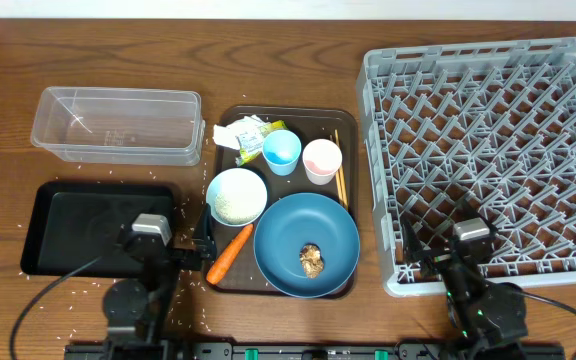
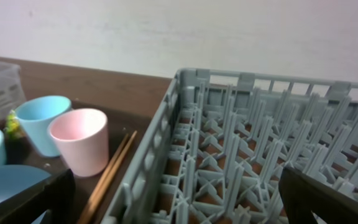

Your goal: Sort waste into correct bins and load items into the dishwasher rack

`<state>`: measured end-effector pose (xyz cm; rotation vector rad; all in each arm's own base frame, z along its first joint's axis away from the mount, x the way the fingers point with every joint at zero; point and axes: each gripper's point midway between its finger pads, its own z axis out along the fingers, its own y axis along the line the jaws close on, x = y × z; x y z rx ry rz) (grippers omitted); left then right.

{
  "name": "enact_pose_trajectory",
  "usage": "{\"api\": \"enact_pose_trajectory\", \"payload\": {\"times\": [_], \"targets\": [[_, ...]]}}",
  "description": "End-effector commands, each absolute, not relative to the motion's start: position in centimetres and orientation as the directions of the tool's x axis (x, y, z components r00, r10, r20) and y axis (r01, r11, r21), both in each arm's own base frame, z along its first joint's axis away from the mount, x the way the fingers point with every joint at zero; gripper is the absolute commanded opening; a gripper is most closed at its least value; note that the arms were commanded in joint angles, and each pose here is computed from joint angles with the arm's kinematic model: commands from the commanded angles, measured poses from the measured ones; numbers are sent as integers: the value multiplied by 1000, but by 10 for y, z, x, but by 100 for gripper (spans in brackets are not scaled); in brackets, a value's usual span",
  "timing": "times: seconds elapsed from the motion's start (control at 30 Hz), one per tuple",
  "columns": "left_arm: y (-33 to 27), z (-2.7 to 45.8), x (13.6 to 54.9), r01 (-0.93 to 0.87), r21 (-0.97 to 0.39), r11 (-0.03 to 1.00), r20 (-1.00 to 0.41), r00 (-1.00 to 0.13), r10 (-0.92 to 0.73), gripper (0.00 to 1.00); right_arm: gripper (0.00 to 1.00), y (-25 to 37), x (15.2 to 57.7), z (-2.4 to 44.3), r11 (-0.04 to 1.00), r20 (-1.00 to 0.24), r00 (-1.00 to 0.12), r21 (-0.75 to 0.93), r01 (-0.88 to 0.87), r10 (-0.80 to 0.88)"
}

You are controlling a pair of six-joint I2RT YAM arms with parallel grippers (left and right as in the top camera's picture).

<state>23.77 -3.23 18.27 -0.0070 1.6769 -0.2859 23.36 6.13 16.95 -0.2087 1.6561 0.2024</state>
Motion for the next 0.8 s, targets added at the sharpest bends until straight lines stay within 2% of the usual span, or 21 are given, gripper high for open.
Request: {"api": "enact_pose_trajectory", "payload": {"times": [0.0, 0.2, 0.43, 0.57, 0.63, 0.77], "targets": [[-38, 241, 232, 199, -212, 957, -976, -97, -196, 98, 99, 61, 223, 216, 961, -997, -68, 62, -270, 45], [-41, 285, 255, 161, -257, 953, -923, -332, -193, 98, 99, 59, 217, 237, 964, -958, -282, 118, -239, 48], [-71, 319, 306, 189, -310, 932, -793, -593, -144, 98, 99, 74, 236, 248, 959, -814, -581, 167, -229, 2], [-97, 314, 329, 215, -325, 921, -715, -693, -91, 98, 99, 87, 254, 247, 950, -722, -691, 190, -247, -35], [-113, 301, 336, 233, -367, 901, -670, -738, -82, 98, 99, 103, 255, 241, 923, -658, -751, 255, -287, -53], [-134, 279, 343, 269, -425, 864, -606, -794, -51, 98, 99, 115, 261, 225, 905, -584, -810, 311, -291, -60]]}}
